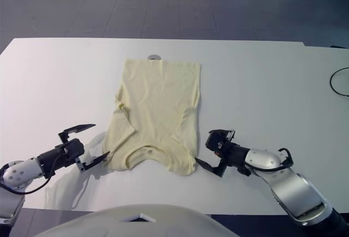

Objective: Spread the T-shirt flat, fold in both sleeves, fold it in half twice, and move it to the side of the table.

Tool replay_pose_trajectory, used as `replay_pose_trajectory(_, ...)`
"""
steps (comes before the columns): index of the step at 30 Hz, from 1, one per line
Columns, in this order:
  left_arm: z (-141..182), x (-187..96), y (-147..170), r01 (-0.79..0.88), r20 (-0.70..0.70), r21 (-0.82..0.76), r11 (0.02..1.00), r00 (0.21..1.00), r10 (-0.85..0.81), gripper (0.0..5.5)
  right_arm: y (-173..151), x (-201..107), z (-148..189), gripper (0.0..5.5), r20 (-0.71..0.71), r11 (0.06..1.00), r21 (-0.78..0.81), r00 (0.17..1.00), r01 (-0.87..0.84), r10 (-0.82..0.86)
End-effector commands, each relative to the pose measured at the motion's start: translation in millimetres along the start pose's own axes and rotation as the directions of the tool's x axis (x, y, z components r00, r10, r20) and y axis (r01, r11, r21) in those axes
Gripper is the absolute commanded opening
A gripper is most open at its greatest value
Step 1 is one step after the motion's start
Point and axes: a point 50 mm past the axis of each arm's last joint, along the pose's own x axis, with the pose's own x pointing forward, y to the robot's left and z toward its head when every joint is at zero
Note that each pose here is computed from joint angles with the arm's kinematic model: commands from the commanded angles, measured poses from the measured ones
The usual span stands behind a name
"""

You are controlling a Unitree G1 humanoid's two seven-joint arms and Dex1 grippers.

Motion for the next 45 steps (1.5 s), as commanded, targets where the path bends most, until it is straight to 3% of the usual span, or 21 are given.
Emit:
replay_pose_trajectory(1,-9.3,-0.1,-14.0,0.083,-0.066,0.011,0.996,0.994,-0.082,5.40,-4.2,-6.0,3.5,5.38,0.026,1.000,-0.008,0.999,0.019,-0.019)
replay_pose_trajectory(7,6.4,-18.8,12.5,-0.066,0.015,0.074,0.995,0.998,0.065,5.40,-22.9,-32.9,25.2,5.38,0.147,0.996,-0.029,0.986,0.089,-0.084)
replay_pose_trajectory(11,14.2,-34.5,23.9,-0.123,0.076,0.083,0.989,0.990,0.117,5.40,-21.2,-42.2,21.3,5.38,0.122,0.982,-0.179,0.992,0.060,-0.038)
replay_pose_trajectory(19,3.6,-27.2,9.7,0.077,0.038,0.246,0.966,0.995,-0.089,5.40,-5.5,-24.9,5.0,5.38,0.107,0.901,-0.435,0.993,0.004,0.046)
replay_pose_trajectory(29,-10.3,0.2,4.1,0.147,0.023,0.347,0.926,0.986,-0.165,5.40,9.8,6.0,-5.0,5.38,0.175,0.865,-0.502,0.979,-0.001,0.103)
replay_pose_trajectory(34,-11.1,3.8,-3.5,0.189,0.039,0.366,0.911,0.975,-0.218,4.70,14.5,13.9,-12.0,5.15,0.176,0.840,-0.542,0.975,-0.020,0.137)
replay_pose_trajectory(45,-13.1,9.8,-12.6,0.338,0.009,0.472,0.814,0.922,-0.388,2.77,13.4,14.1,-24.3,3.36,0.147,0.844,-0.533,0.977,-0.052,0.153)
